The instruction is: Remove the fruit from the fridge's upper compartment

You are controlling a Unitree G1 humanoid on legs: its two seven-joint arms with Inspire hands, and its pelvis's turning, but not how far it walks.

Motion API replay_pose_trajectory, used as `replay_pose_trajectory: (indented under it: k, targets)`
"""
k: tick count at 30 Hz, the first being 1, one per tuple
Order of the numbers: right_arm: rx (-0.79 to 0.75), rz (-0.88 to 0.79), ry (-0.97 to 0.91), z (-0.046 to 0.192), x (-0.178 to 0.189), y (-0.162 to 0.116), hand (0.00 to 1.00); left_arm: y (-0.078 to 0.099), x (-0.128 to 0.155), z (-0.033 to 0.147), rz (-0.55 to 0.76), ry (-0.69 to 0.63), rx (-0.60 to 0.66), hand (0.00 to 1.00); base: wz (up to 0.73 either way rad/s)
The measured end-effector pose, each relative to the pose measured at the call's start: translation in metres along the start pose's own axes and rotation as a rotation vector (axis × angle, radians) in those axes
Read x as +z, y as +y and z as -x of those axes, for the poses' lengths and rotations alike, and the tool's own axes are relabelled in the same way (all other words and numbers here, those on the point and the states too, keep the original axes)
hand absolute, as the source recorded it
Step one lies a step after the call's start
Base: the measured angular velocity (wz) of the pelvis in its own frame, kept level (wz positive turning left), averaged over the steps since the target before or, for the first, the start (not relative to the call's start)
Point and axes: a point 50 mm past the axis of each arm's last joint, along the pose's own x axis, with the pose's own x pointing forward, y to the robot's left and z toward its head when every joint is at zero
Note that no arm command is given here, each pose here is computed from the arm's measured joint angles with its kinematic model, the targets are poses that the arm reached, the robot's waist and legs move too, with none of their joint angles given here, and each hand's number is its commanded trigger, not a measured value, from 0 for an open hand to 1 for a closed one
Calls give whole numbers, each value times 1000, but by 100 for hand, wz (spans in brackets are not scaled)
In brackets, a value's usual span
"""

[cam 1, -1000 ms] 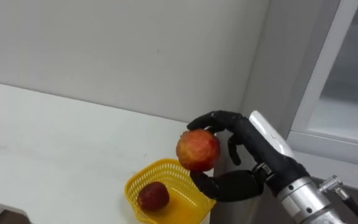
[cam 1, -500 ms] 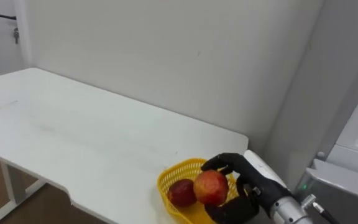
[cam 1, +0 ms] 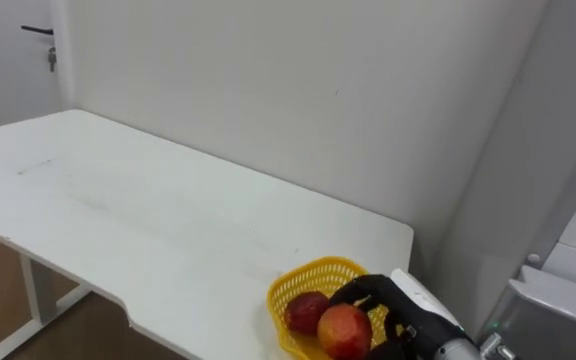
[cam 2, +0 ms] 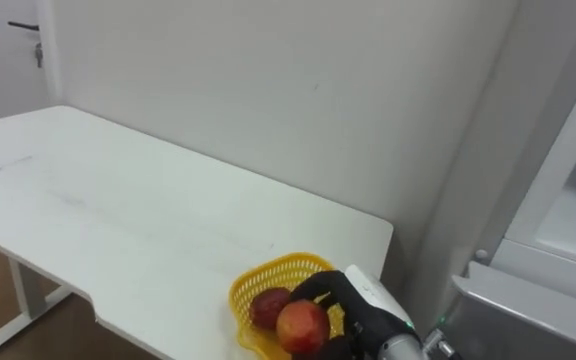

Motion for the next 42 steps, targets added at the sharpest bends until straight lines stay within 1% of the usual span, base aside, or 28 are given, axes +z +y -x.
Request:
replay_pose_trajectory:
  k: [5, 11, 15, 27, 35, 38, 42]
  targets:
    - [-18, -23, 0, 0, 0, -1, 0, 0, -8, 1, 2, 21, 0, 0, 4]
    - [-13, -24, 21, 0, -5, 1, 0, 3, -8, 1, -3, 20, 7, 0, 2]
    - [-7, -25, 45, 1, -11, 2, 0, 4, -2, 2, -45, 6, 14, 0, 3]
    - [-7, -25, 45, 1, -11, 2, 0, 5, 2, 2, -46, 1, 16, 0, 0]
    - [-59, -36, -12, 1, 1, -10, 0, 5, 3, 1, -46, -1, 21, 0, -4]
    - [-80, -61, -54, 2, 9, -14, 0, 4, -1, 1, -40, 4, 21, 0, -3]
    - [-118, -66, -155, 4, 32, -23, 0, -1, -3, 1, -41, 4, 11, 0, -18]
